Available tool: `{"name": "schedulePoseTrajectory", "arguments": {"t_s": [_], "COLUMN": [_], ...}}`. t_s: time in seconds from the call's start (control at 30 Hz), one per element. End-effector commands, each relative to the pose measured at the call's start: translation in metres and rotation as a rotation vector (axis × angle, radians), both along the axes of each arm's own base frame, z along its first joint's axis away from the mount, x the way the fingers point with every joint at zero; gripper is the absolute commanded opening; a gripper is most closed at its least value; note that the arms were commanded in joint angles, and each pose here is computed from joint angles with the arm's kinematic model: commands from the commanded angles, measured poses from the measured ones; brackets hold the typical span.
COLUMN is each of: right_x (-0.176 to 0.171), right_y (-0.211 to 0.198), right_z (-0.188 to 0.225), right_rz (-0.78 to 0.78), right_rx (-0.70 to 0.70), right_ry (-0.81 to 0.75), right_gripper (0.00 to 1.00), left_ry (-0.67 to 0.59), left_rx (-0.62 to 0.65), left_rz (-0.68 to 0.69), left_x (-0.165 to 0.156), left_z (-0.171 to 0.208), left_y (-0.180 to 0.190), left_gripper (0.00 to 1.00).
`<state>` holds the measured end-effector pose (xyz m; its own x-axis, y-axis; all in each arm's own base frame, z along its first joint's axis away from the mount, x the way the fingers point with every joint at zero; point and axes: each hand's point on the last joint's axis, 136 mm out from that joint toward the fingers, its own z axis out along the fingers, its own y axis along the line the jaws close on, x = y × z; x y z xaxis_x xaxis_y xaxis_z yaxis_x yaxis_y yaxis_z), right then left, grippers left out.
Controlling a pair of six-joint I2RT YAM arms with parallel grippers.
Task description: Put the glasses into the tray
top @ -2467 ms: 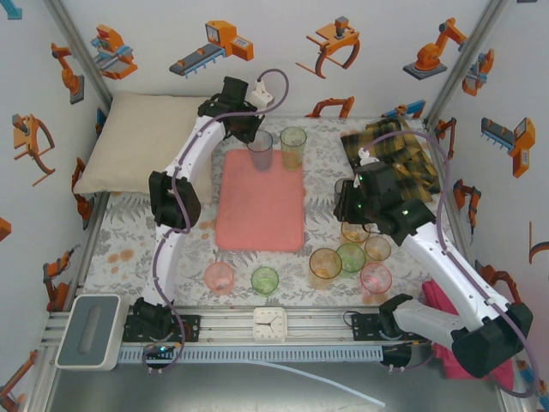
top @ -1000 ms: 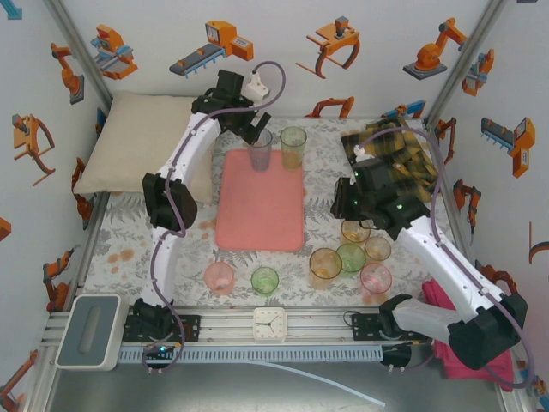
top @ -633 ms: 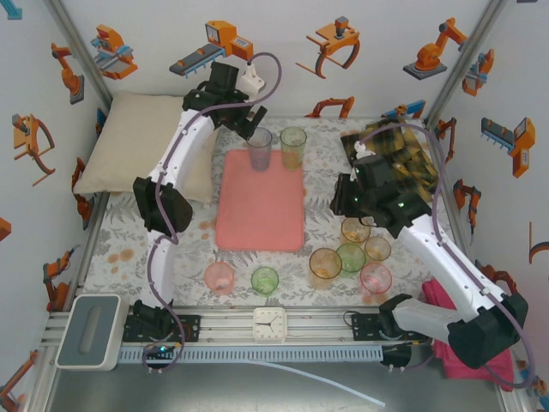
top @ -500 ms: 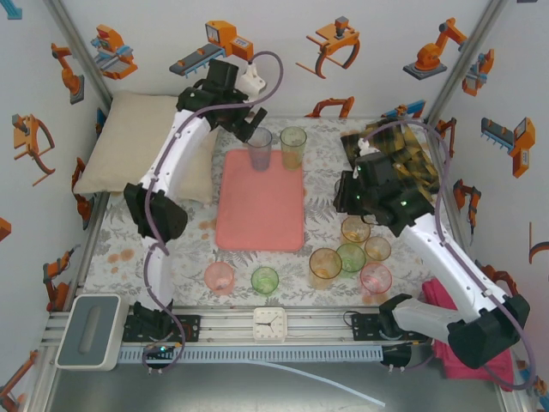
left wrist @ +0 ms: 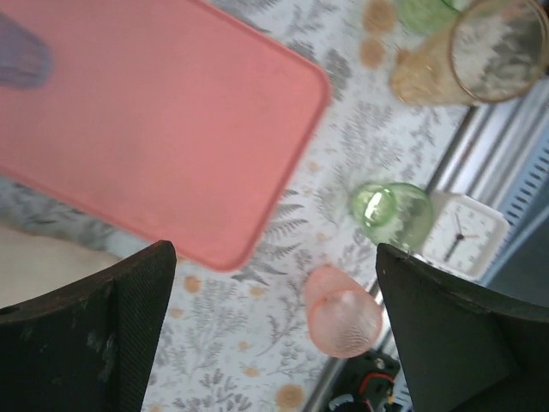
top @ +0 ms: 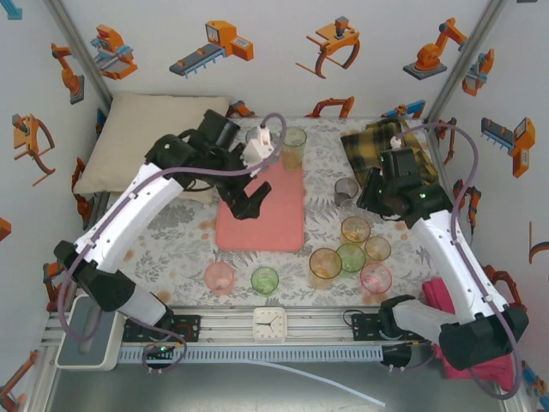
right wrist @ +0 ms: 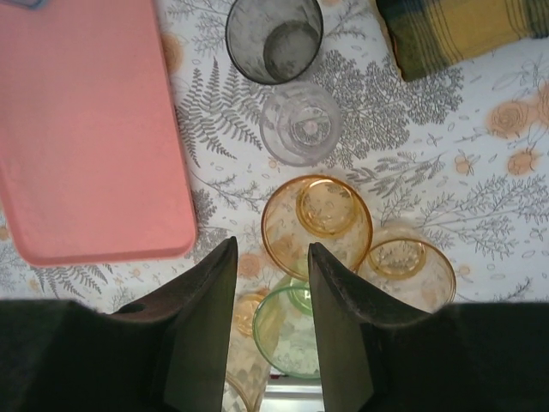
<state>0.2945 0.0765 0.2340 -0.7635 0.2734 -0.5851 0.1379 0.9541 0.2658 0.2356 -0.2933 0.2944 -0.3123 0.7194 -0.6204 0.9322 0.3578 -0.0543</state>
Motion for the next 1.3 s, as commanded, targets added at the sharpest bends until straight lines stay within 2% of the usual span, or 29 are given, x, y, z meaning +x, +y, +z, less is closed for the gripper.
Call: {"name": "schedulePoseTrajectory", "arguments": {"t_s": [0.0, 0.13, 0.3, 0.53, 0.67, 1.27], "right_x": [-0.016, -0.029, -0.049, -0.062, -0.067, -0.077], "right_y": [-0.002, -0.012, -0.037, -0.031, -0.029, -0.029], "right_z": [0.002, -0.002, -0.002, 0.001, 0.002, -0.015], "right_rz": [-0.010, -0.054, -0.167, -0.118, -0.095, -0.062], "right_rx": [0.033, 0.022, -0.002, 0.050, 0.056, 0.032], "right_ry": [0.042, 0.061, 0.084, 0.053, 0.049, 0.079], "right_gripper": [0.40, 0.40, 0.40, 0.40, 0.40, 0.41], "left_ry": [0.089, 0.135, 0.093, 0.061, 0.040, 0.109], "left_rx": [-0.016, -0.044, -0.020, -0.030, -0.017, 0.032], "left_rz": [-0.058, -0.113, -0.168, -0.164, -0.167, -0.166], "left_x": [-0.025, -0.041, -0.047, -0.038, -0.035, -0.054], "left_z": [-0.015, -0.019, -0.032, -0.053, -0.065, -0.092], "left_y": [-0.025, -0.056, -0.096, -0.132, -0.140, -0.149], "left_gripper": [0.91, 0.91, 0.91, 0.91, 0.91, 0.88]}}
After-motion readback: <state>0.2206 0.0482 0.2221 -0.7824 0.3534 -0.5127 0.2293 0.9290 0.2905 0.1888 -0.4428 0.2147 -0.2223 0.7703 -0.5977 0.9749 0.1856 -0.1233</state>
